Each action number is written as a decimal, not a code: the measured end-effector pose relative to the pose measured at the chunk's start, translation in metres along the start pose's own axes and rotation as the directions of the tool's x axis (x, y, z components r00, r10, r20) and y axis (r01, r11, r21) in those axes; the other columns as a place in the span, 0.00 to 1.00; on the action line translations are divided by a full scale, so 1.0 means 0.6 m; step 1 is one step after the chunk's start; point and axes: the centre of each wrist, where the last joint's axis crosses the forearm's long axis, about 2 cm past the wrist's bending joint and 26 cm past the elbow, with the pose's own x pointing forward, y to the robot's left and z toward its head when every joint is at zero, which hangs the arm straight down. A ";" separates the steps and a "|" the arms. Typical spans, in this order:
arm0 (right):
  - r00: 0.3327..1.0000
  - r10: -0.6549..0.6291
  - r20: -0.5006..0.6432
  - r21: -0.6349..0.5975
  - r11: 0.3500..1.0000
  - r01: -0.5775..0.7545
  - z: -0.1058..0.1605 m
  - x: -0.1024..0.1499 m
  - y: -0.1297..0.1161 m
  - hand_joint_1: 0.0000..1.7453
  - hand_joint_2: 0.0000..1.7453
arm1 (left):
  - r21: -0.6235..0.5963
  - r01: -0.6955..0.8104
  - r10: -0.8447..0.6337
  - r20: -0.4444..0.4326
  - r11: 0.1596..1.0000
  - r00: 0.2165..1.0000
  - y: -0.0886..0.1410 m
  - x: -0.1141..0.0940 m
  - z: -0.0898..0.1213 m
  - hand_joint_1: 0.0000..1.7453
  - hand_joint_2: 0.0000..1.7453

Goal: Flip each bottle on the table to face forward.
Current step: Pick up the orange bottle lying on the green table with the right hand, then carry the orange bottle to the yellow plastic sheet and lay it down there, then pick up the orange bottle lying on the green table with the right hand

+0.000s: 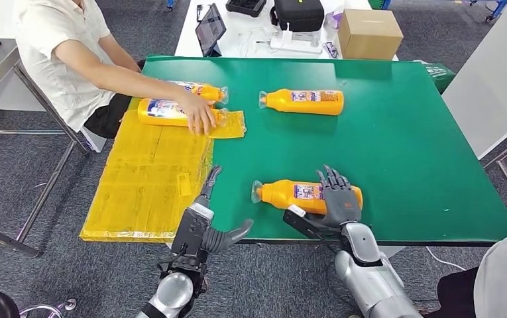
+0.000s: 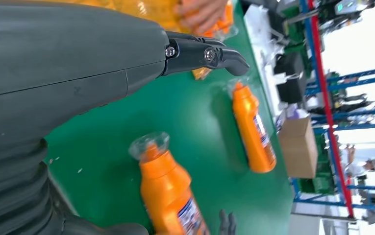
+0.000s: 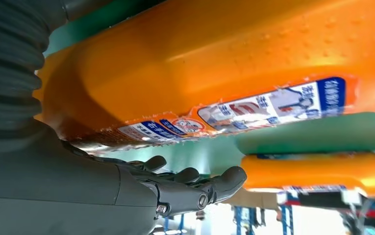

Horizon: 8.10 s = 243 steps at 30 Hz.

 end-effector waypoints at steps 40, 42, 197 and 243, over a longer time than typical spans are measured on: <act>0.986 -0.118 0.114 0.144 0.984 0.101 -0.001 -0.033 -0.023 1.00 1.00 | -0.028 -0.190 0.187 -0.087 0.981 0.979 -0.007 0.005 0.006 0.00 1.00; 0.974 -0.178 0.137 0.128 0.979 0.161 0.000 -0.029 -0.023 1.00 1.00 | -0.005 -0.248 0.245 -0.116 0.969 0.963 -0.009 0.005 0.006 0.00 1.00; 0.459 -0.713 0.530 -0.372 0.291 0.881 0.100 0.230 -0.039 0.00 0.00 | -0.349 0.586 -0.654 -0.115 0.731 0.748 0.179 -0.109 -0.154 0.00 1.00; 0.983 -0.001 0.186 -0.258 0.965 0.050 0.098 -0.020 0.004 0.00 1.00 | 0.014 -0.358 0.355 0.087 0.934 0.931 0.025 0.011 0.056 0.00 1.00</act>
